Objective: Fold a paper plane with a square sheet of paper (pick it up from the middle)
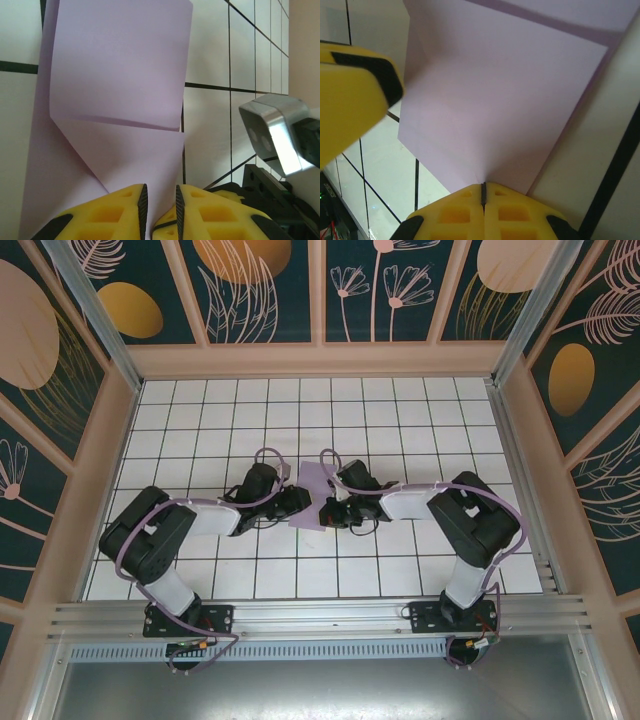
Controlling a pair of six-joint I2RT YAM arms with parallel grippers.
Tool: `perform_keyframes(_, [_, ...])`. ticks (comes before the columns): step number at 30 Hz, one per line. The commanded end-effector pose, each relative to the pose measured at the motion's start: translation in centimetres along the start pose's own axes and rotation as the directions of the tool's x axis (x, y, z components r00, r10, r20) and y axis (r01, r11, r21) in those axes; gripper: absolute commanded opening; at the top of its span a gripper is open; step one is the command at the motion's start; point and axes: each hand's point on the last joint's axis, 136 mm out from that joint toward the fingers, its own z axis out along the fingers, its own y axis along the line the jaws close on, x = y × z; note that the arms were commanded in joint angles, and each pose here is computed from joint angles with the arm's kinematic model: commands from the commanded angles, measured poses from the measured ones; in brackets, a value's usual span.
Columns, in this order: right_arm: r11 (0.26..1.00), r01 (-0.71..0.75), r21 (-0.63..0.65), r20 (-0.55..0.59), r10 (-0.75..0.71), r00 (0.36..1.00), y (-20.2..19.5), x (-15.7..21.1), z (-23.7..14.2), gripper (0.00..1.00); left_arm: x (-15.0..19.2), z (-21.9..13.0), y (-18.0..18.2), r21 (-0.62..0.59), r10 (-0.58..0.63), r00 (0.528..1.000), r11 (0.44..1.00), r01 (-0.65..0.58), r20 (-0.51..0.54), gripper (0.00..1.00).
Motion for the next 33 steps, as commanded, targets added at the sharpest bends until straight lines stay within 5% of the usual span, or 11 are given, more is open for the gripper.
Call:
perform_keyframes(1, [1.000,-0.008,-0.007,0.003,0.008,1.000,0.3,-0.4,0.5,0.00,0.3,0.5,-0.4,0.030,0.002,1.000,1.000,-0.001,-0.016,0.25])
perform_keyframes(14, [1.000,-0.003,0.002,0.002,0.003,1.000,0.2,-0.5,0.4,0.00,0.1,2.0,0.0,0.022,0.003,0.999,1.000,-0.002,-0.035,0.16])
perform_keyframes(33, [1.000,-0.007,0.005,-0.007,0.007,1.000,0.5,-0.6,0.5,0.00,1.3,2.6,5.1,-0.177,-0.050,0.997,0.983,0.039,-0.054,0.00])
